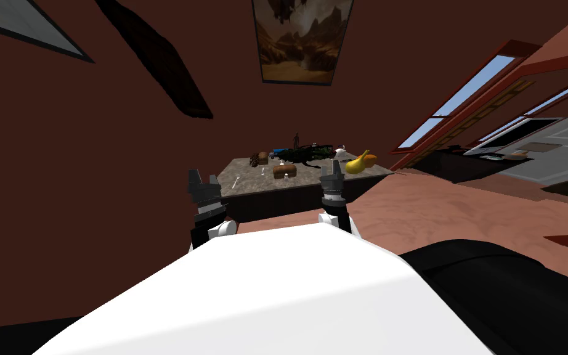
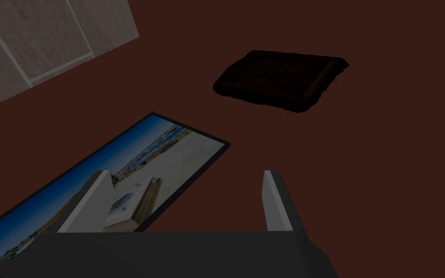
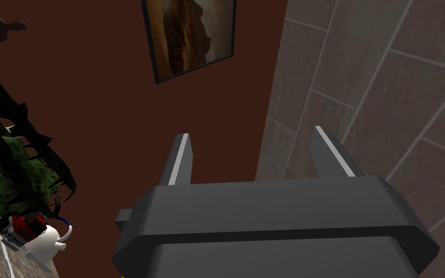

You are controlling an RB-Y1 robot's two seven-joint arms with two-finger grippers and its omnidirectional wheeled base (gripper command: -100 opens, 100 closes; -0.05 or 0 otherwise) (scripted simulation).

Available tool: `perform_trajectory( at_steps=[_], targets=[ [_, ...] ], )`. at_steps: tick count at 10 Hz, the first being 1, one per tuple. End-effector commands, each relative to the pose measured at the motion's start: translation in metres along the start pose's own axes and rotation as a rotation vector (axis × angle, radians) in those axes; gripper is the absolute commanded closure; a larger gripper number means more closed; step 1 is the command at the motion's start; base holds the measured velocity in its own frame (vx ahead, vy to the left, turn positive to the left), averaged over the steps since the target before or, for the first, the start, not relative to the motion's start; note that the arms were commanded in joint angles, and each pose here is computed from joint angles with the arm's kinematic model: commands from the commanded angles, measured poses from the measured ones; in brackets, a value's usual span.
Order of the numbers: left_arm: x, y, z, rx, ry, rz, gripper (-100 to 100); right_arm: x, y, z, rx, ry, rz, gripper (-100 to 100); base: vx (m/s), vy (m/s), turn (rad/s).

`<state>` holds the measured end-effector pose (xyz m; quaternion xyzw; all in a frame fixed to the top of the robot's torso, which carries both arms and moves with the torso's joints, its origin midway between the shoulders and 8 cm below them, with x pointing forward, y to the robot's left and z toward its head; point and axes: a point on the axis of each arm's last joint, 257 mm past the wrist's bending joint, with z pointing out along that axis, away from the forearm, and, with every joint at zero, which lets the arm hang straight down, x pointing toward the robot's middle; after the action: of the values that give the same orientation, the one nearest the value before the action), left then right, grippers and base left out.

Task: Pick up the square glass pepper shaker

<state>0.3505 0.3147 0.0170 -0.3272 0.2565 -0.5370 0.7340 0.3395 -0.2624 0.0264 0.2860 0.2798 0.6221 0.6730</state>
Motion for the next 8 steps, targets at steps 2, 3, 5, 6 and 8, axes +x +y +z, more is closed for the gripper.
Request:
perform_trajectory(
  at_steps=[2, 3, 5, 6, 8],
  targets=[
    [0.0, 0.0, 0.0, 0.0, 0.0, 0.0, 0, 0.007, -0.013, -0.002, 0.03, 0.055, -0.053, -100, 0.017, 0.031, 0.008],
    [0.0, 0.0, 0.0, 0.0, 0.0, 0.0, 0, 0.01, -0.026, -0.005, 0.057, 0.092, -0.103, -100, 0.024, 0.063, 0.014],
    [0.0, 0.0, 0.0, 0.0, 0.0, 0.0, 0, 0.013, -0.042, -0.008, 0.088, 0.128, -0.164, -100, 0.034, 0.075, 0.012],
    [0.0, 0.0, 0.0, 0.0, 0.0, 0.0, 0, 0.014, -0.051, -0.01, 0.105, 0.146, -0.197, -100, 0.027, 0.07, 0.007],
    [0.0, 0.0, 0.0, 0.0, 0.0, 0.0, 0, 0.015, -0.07, -0.014, 0.14, 0.182, -0.271, -100, 0.041, 0.067, 0.013]
  ],
)
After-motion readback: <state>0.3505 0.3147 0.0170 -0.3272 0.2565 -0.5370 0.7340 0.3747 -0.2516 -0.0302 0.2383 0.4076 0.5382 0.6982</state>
